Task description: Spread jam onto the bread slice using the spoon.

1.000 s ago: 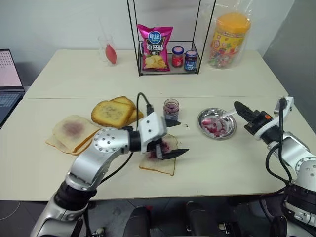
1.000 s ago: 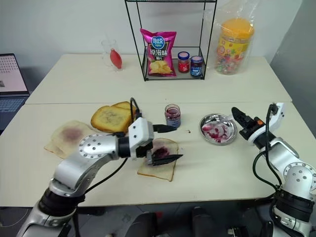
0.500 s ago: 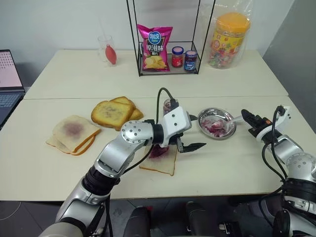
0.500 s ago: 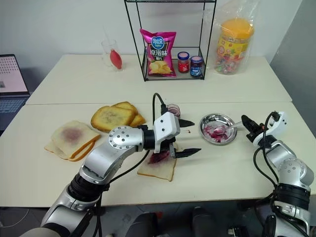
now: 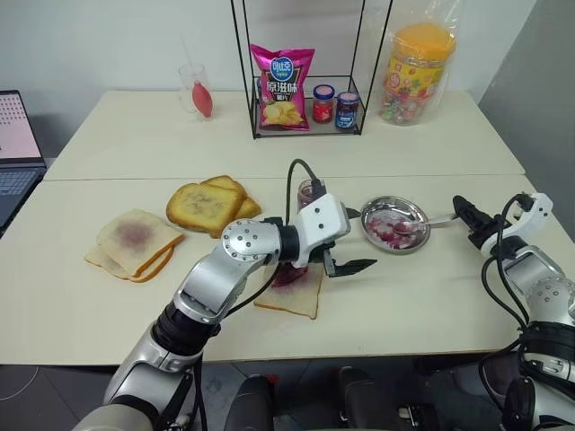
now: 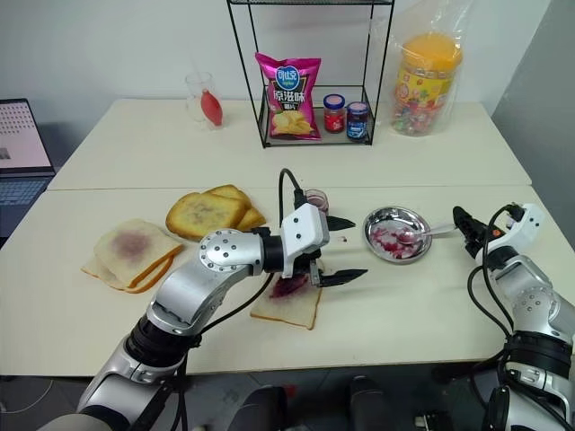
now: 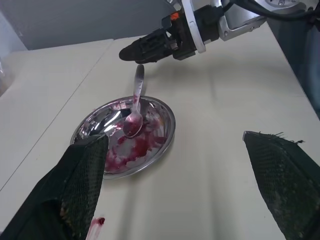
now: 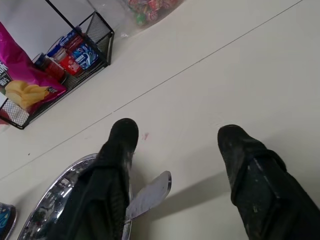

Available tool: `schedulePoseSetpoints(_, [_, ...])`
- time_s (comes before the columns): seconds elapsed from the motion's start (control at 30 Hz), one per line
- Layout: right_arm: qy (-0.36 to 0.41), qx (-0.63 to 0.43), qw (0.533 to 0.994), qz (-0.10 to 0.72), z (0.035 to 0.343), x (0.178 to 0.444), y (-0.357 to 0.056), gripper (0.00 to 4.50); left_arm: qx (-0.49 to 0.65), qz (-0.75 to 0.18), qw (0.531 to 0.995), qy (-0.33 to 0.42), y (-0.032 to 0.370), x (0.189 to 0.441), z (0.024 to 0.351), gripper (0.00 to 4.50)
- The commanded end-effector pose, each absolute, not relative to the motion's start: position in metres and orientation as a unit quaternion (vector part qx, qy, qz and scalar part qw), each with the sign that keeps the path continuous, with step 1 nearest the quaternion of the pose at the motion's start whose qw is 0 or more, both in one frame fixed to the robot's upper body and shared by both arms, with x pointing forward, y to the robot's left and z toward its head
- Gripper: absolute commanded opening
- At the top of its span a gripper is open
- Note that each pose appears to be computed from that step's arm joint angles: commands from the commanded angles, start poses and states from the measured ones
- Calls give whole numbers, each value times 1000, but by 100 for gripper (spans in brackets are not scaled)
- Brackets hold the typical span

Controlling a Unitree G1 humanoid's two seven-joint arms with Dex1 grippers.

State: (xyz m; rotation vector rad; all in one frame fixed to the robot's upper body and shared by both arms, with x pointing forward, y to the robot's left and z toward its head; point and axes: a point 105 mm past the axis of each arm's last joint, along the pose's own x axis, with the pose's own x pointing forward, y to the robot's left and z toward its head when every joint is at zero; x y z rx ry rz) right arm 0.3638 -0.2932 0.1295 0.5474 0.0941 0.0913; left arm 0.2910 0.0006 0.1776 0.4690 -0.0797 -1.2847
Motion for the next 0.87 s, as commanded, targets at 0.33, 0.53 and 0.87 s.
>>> schedulePoseSetpoints(0.33, [-94, 1, 991, 90, 208, 346, -280, 420, 241, -485, 839, -58, 66, 312, 205, 450])
schedulePoseSetpoints(0.53, [-58, -119, 960, 248, 214, 300, -242, 420, 298, -402, 866, 9, 155, 312, 193, 450])
schedulePoseSetpoints(0.87, [89, -218, 867, 439, 183, 234, -216, 420, 294, -393, 866, 95, 216, 278, 174, 450])
